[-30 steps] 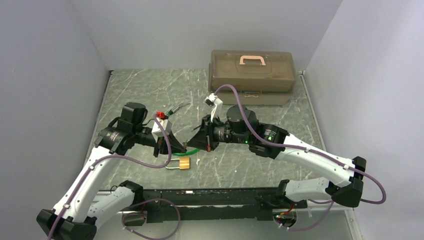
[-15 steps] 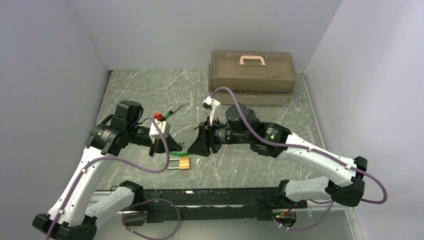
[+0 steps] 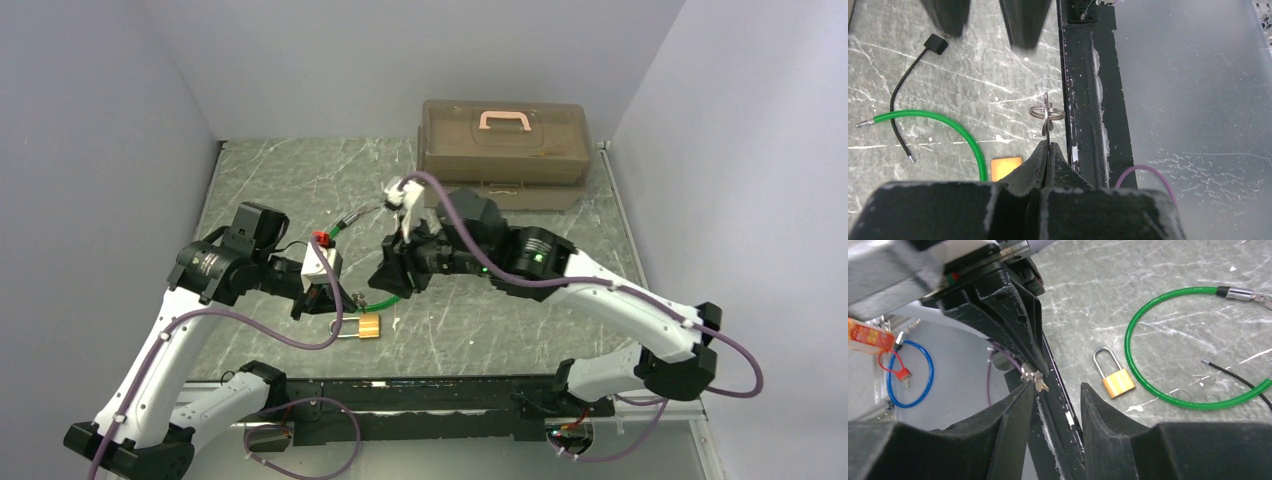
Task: Unlock with the key
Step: Pick up the key from the center of the board.
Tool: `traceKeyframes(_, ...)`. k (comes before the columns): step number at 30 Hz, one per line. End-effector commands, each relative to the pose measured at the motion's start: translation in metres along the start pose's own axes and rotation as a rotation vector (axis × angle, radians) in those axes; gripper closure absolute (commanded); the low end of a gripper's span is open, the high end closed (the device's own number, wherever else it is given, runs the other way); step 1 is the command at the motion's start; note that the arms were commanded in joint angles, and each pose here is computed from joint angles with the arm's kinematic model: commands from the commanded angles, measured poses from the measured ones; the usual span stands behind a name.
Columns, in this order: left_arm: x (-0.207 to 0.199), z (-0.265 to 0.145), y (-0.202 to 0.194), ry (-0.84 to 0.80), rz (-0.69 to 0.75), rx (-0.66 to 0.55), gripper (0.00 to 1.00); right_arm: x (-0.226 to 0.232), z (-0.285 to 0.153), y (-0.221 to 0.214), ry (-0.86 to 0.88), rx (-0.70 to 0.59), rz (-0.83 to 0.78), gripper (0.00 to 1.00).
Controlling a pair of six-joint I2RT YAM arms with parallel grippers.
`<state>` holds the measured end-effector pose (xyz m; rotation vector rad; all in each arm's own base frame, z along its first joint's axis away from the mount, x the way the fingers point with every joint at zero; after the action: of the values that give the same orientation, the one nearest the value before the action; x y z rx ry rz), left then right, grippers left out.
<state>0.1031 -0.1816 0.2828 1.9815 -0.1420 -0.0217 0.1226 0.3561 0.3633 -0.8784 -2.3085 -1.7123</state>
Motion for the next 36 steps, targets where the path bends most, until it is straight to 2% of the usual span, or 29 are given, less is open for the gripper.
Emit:
traceKeyframes(1,-0.004,-0.004,0.012,-0.004,0.044,-0.014,1.00,0.015,0.020,0.008,0.064,0.002,-0.142,0.60)
traceKeyframes(6,-0.004,-0.004,0.012,-0.008,0.033,-0.016,1.00,0.025,0.031,0.003,0.097,0.011,-0.192,0.67)
traceKeyframes(10,-0.003,-0.003,0.012,-0.010,0.028,-0.017,1.00,0.026,0.035,0.000,0.098,0.002,-0.197,0.82)
traceKeyframes(12,-0.002,-0.003,0.013,-0.008,0.028,-0.017,1.00,0.024,0.036,-0.002,0.088,0.001,-0.195,0.85)
traceKeyframes(13,-0.002,-0.003,0.013,-0.008,0.025,-0.017,1.00,0.022,0.035,-0.002,0.078,0.003,-0.196,0.84)
traceKeyframes(16,-0.002,-0.003,0.013,-0.010,0.022,-0.018,1.00,0.015,0.026,-0.001,0.028,-0.003,-0.209,0.68)
traceKeyframes(20,-0.002,-0.003,0.013,-0.005,0.025,-0.017,1.00,0.009,0.012,0.010,-0.019,-0.044,-0.235,0.62)
traceKeyframes(24,-0.002,-0.004,0.013,-0.002,0.028,-0.013,1.00,0.010,0.003,0.019,-0.033,-0.078,-0.253,0.61)
traceKeyframes(28,-0.003,-0.004,0.012,0.002,0.028,-0.009,1.00,0.026,0.002,0.020,0.059,-0.096,-0.236,0.62)
traceKeyframes(36,-0.002,-0.005,0.013,0.009,0.027,-0.006,1.00,0.043,0.026,0.005,0.184,-0.031,-0.191,0.68)
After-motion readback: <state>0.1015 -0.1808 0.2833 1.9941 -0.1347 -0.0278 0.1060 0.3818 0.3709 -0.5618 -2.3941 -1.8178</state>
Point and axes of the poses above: each gripper's point midway between its finger pads, its own z axis out along the fingers, its own x axis along the line the jaws close on, y = z × x, the point moved 1 cm from there along -z, back along the fingers, and after that the axes turned 7 degrees about z, right-handed, at the moved point
